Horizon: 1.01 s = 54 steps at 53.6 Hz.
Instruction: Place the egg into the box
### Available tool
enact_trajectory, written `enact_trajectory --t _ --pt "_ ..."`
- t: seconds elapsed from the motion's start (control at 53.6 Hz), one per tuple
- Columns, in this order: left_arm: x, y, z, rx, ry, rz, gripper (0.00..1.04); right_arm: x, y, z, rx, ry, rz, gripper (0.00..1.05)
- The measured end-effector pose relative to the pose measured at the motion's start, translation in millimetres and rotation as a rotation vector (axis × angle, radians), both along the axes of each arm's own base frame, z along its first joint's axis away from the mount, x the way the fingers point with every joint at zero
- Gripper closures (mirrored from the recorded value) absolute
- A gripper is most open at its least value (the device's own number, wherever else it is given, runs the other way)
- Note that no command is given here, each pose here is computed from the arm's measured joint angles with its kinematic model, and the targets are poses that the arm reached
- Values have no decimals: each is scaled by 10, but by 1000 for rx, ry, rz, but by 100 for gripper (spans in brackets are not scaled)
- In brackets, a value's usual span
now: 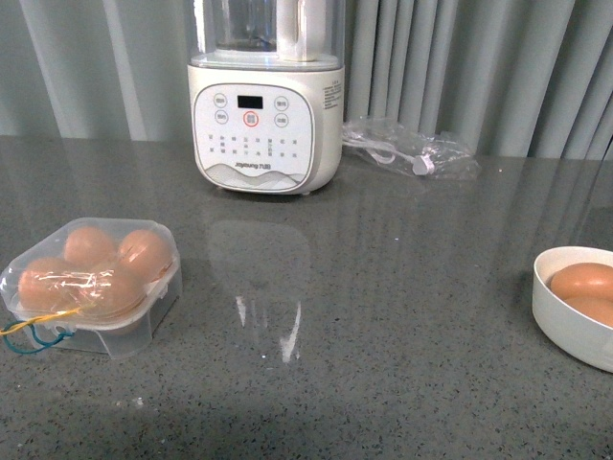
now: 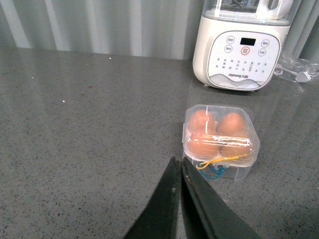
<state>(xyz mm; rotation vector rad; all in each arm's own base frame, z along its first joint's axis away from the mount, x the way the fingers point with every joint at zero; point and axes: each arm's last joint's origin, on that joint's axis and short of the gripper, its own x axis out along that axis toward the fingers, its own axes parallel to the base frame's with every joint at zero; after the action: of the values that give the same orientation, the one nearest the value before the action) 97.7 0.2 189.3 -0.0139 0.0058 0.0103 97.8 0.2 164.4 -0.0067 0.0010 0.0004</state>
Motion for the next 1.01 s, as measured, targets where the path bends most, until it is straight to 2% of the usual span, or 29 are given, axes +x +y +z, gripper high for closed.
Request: enact_trajectory --t 0.019,0.448,0.858,1.008 --pt "0 0 -10 0 0 -2 102 0 0 0 0 0 0 7" --pt "-5 -3 -182 6 -8 -9 101 0 0 0 0 0 0 7" --pt "-16 -3 -167 7 -28 -9 101 0 0 0 0 0 0 7" --pt "-16 -3 -167 7 -28 -9 75 0 0 0 0 0 0 7"
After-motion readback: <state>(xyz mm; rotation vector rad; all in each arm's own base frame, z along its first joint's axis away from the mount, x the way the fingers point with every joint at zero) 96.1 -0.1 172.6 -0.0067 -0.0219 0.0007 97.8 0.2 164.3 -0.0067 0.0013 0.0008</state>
